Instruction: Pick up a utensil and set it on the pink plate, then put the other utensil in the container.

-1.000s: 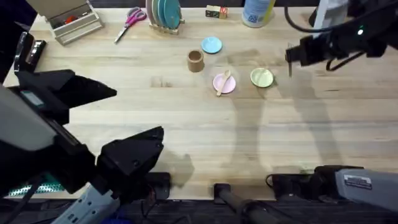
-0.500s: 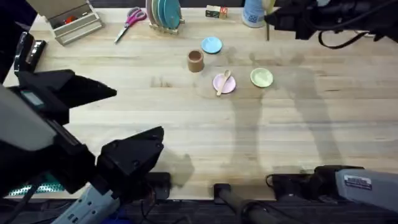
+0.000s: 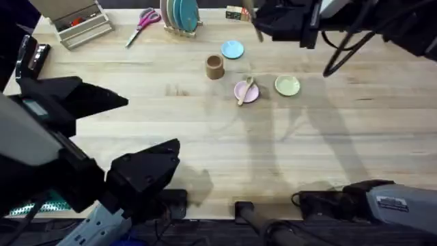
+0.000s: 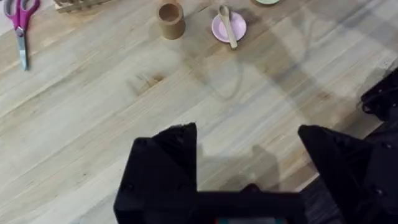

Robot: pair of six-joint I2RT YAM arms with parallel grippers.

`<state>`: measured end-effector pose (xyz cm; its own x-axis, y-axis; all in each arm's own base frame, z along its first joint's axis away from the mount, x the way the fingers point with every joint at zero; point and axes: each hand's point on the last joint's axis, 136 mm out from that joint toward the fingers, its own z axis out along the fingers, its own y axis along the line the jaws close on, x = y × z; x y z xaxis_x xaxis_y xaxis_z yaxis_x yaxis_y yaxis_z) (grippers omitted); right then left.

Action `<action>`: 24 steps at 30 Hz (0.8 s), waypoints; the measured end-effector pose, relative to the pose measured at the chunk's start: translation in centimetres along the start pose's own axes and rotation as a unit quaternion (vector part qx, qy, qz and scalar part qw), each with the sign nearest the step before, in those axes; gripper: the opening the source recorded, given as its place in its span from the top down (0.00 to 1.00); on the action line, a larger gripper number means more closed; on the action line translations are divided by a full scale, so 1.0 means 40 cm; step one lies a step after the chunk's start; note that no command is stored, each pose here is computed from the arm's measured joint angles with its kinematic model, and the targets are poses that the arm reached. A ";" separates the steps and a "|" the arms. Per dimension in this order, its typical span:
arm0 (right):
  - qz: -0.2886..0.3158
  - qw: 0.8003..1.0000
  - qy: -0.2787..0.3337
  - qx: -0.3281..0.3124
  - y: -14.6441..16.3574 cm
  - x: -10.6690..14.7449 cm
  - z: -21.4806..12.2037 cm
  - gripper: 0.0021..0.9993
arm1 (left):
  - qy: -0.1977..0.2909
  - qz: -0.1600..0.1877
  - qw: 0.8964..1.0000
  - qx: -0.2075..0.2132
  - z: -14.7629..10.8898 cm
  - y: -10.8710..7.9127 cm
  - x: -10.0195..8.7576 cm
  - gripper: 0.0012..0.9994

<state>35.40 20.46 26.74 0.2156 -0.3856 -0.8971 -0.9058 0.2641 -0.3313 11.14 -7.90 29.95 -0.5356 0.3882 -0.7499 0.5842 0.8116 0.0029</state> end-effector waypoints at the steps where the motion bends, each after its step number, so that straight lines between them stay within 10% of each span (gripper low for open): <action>1: -0.013 1.000 -0.008 -0.007 0.008 -0.011 0.006 0.97 | 0.000 0.000 1.000 0.000 0.000 0.000 0.000 0.01; 24: -0.067 0.993 -0.085 -0.047 0.002 0.073 0.235 0.97 | 0.000 0.000 1.000 0.000 0.000 0.000 0.000 0.01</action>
<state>39.38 27.66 21.35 0.3885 -0.2552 -0.8854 -0.8930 0.1328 -0.4301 11.14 -7.90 29.95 -0.5356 0.3882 -0.7499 0.5842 0.8116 0.0029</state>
